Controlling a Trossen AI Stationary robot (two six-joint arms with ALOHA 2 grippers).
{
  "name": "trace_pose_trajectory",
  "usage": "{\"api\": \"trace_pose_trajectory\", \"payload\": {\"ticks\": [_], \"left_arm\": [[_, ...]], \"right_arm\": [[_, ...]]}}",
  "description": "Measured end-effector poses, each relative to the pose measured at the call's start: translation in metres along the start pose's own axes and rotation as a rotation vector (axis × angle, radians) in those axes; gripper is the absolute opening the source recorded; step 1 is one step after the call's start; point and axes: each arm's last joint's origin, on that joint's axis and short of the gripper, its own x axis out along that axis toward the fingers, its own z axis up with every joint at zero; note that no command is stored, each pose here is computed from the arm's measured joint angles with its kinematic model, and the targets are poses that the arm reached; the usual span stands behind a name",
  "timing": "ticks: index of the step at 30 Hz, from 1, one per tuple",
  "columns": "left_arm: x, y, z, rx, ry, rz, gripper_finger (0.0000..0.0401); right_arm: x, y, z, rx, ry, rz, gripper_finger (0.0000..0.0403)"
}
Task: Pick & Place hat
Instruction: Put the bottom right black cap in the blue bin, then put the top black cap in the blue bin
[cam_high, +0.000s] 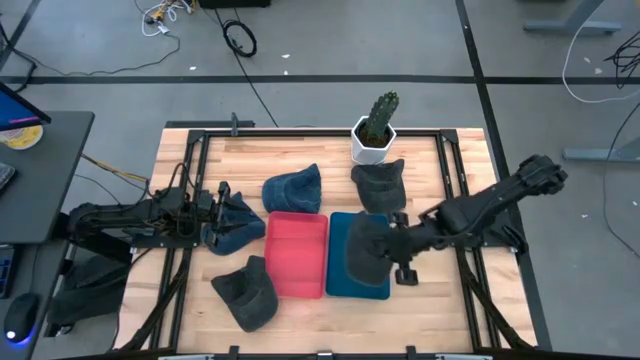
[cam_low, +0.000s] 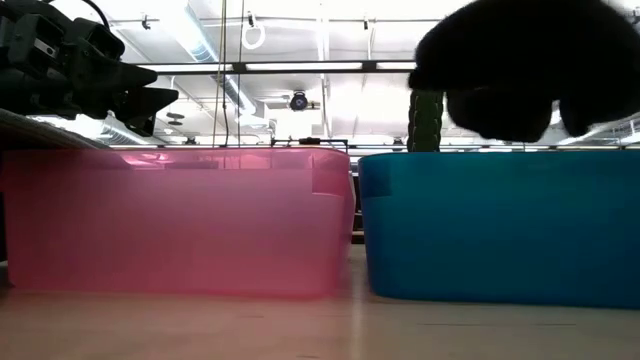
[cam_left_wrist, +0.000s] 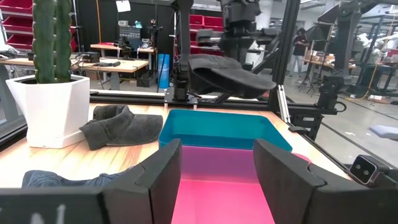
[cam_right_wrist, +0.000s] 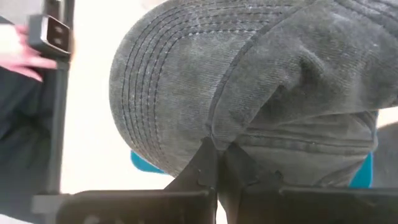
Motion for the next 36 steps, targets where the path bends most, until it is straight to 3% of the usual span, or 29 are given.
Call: {"api": "trace_pose_trajectory", "payload": {"ticks": [9, 20, 24, 31, 36], "left_arm": [[0.000, 0.000, 0.000, 0.000, 0.000, 0.000, 0.0204], [0.000, 0.000, 0.000, 0.000, 0.004, 0.000, 0.0204], [0.000, 0.000, 0.000, 0.000, 0.004, 0.000, 0.0204], [0.000, 0.000, 0.000, 0.000, 0.004, 0.000, 0.0204], [0.000, 0.000, 0.000, 0.000, 0.004, 0.001, 0.0204]], "right_arm": [[0.051, -0.008, 0.013, -0.102, 0.118, -0.029, 0.0000], [0.105, -0.010, 0.018, -0.137, 0.224, 0.014, 0.0007], [0.109, -0.010, 0.018, -0.173, 0.236, 0.015, 0.0044], [0.104, -0.021, 0.022, -0.173, 0.221, 0.008, 0.0145], [0.077, -0.032, 0.028, -0.133, 0.278, -0.018, 0.0204]]}}
